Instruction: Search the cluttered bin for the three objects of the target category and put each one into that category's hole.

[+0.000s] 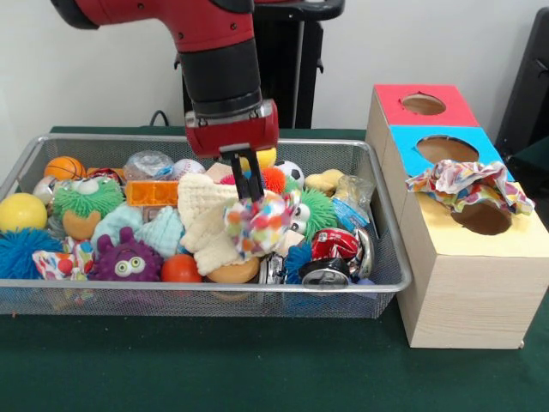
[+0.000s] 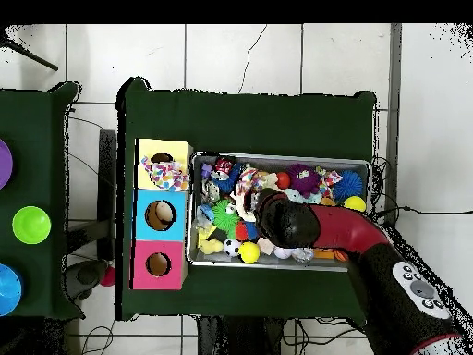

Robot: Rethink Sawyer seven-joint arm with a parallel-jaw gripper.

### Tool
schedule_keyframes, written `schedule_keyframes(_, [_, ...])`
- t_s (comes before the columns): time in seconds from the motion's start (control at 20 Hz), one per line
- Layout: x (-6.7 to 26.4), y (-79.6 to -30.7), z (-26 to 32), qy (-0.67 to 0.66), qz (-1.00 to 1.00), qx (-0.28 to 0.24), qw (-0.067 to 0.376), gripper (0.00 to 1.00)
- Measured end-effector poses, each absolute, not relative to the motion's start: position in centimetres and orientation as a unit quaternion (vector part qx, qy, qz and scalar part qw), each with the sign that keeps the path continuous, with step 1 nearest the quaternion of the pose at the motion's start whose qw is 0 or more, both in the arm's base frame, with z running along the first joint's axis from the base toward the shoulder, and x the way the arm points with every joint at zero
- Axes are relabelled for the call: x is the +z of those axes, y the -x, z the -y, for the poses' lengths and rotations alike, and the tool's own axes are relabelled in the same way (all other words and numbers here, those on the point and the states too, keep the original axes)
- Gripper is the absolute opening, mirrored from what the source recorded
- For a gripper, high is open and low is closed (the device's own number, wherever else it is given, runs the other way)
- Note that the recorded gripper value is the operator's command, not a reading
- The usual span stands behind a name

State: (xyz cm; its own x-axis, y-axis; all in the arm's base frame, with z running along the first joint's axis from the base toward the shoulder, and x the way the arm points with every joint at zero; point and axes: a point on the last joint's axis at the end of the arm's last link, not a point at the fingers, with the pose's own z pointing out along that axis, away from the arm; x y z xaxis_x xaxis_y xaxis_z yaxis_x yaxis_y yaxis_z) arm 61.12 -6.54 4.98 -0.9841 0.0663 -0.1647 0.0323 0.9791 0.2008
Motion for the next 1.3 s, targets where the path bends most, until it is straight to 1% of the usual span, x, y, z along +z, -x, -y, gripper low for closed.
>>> schedule_keyframes(0.05, [5.6, -60.7, 6.6, -0.028, -0.992, 0.1, 0.071, 0.0])
schedule_keyframes(0.25, [6.6, -60.3, 6.8, -0.033, -0.993, 0.102, 0.058, 0.0])
schedule_keyframes(0.9, [9.5, -60.8, 7.0, -0.06, -0.99, 0.112, 0.066, 0.0])
schedule_keyframes(0.95, [9.6, -60.6, 6.7, -0.065, -0.989, 0.116, 0.063, 1.0])
schedule_keyframes(1.3, [9.8, -60.4, 6.0, -0.091, -0.985, 0.138, 0.05, 1.0])
